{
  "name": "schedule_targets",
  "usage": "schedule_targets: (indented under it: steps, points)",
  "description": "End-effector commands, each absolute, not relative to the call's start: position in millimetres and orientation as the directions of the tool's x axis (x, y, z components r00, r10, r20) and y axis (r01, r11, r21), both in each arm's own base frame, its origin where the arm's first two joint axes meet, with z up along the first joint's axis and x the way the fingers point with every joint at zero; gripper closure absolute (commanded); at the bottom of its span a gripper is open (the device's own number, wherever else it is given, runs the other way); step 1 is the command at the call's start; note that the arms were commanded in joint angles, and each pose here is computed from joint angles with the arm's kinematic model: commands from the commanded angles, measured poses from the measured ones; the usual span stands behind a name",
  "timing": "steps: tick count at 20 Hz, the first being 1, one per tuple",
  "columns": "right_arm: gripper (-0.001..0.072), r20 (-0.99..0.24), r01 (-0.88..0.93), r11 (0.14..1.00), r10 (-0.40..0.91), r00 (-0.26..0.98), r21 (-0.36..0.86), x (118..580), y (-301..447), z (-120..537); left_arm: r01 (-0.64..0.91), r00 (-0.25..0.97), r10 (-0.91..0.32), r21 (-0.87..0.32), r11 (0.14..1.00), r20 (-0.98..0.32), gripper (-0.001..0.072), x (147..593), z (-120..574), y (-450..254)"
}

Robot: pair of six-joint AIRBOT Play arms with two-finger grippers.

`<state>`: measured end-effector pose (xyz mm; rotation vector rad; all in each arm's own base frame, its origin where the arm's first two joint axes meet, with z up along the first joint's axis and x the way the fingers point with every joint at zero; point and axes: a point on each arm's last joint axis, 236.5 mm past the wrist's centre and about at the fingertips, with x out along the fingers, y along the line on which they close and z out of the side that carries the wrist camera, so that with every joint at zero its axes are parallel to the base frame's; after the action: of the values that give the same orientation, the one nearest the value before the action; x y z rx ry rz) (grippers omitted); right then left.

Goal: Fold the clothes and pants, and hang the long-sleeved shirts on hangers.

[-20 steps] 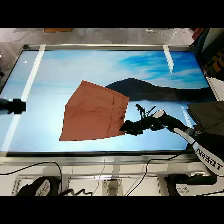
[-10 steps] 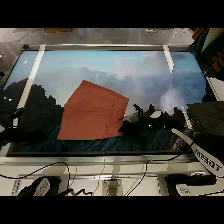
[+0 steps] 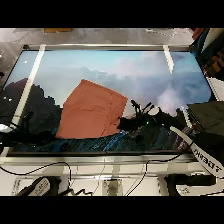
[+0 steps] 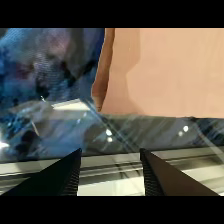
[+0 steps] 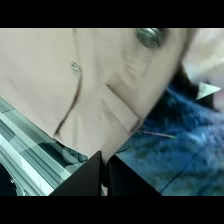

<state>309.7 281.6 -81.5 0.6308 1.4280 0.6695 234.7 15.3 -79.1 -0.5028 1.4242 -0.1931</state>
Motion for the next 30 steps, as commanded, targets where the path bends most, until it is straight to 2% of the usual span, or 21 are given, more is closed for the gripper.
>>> schedule_targets:
  steps: [1, 6, 12, 13, 14, 16, 17, 18, 20, 22, 23, 24, 26, 28, 30]
  points:
    - [0.0688, -0.660, -0.064, 0.661, 0.750, 0.039, 0.748, 317, 285, -72, -0.190, 0.147, -0.439, -0.461, 0.867, -0.886, 0.0262, 239, -90, 14]
    - [0.0688, -0.659, -0.072, 0.659, 0.752, 0.028, 0.749, 315, 286, -71, -0.262, 0.208, -0.474, -0.516, 0.816, -0.856, 0.0262, 262, -105, 11]
    - [0.0688, -0.658, -0.075, 0.657, 0.753, 0.010, 0.750, 311, 286, -70, -0.223, 0.260, -0.547, -0.601, 0.768, -0.796, 0.0265, 282, -117, -2]
    - [0.0687, -0.658, -0.075, 0.657, 0.753, 0.010, 0.750, 311, 286, -70, -0.213, 0.275, -0.557, -0.614, 0.760, -0.784, 0.0285, 286, -117, -4]
    - [0.0688, -0.658, -0.075, 0.657, 0.753, 0.009, 0.751, 311, 286, -70, -0.203, 0.290, -0.570, -0.631, 0.748, -0.769, 0.0371, 290, -116, -7]
    - [0.0688, -0.654, -0.077, 0.652, 0.756, -0.005, 0.754, 308, 287, -69, -0.202, 0.319, -0.587, -0.658, 0.725, -0.744, 0.0641, 298, -111, -11]
    - [0.0688, -0.653, -0.100, 0.649, 0.757, -0.014, 0.754, 306, 287, -68, -0.186, 0.325, -0.597, -0.668, 0.720, -0.733, 0.0681, 299, -108, -13]
    - [0.0688, -0.658, -0.165, 0.645, 0.752, -0.034, 0.746, 304, 287, -65, -0.159, 0.327, -0.623, -0.691, 0.705, -0.711, 0.0681, 301, -102, -19]
    - [0.0688, -0.680, -0.302, 0.633, 0.729, -0.077, 0.712, 302, 285, -51, -0.041, 0.347, -0.735, -0.793, 0.608, -0.582, 0.0682, 310, -63, -42]
    - [0.0689, -0.695, -0.416, 0.617, 0.718, -0.051, 0.668, 312, 283, -17, 0.181, 0.388, -0.854, -0.880, 0.440, -0.347, 0.0683, 326, 15, -67]
    - [0.0689, -0.685, -0.473, 0.600, 0.728, -0.011, 0.645, 320, 285, 10, 0.286, 0.413, -0.878, -0.881, 0.377, -0.241, 0.0684, 335, 58, -71]
    - [0.0689, -0.666, -0.528, 0.581, 0.745, 0.037, 0.620, 327, 288, 42, 0.377, 0.446, -0.877, -0.851, 0.366, -0.180, 0.0685, 342, 97, -71]
    - [0.0689, -0.605, -0.629, 0.546, 0.783, 0.147, 0.553, 335, 290, 113, 0.516, 0.508, -0.847, -0.733, 0.445, -0.157, 0.0685, 347, 161, -70]
    - [0.0688, -0.525, -0.715, 0.516, 0.816, 0.242, 0.472, 330, 288, 185, 0.615, 0.587, -0.789, -0.534, 0.580, -0.182, 0.0685, 337, 223, -72]
    - [0.0688, -0.443, -0.777, 0.494, 0.840, 0.313, 0.389, 312, 282, 247, 0.638, 0.699, -0.691, -0.275, 0.719, -0.185, 0.0685, 318, 284, -75]
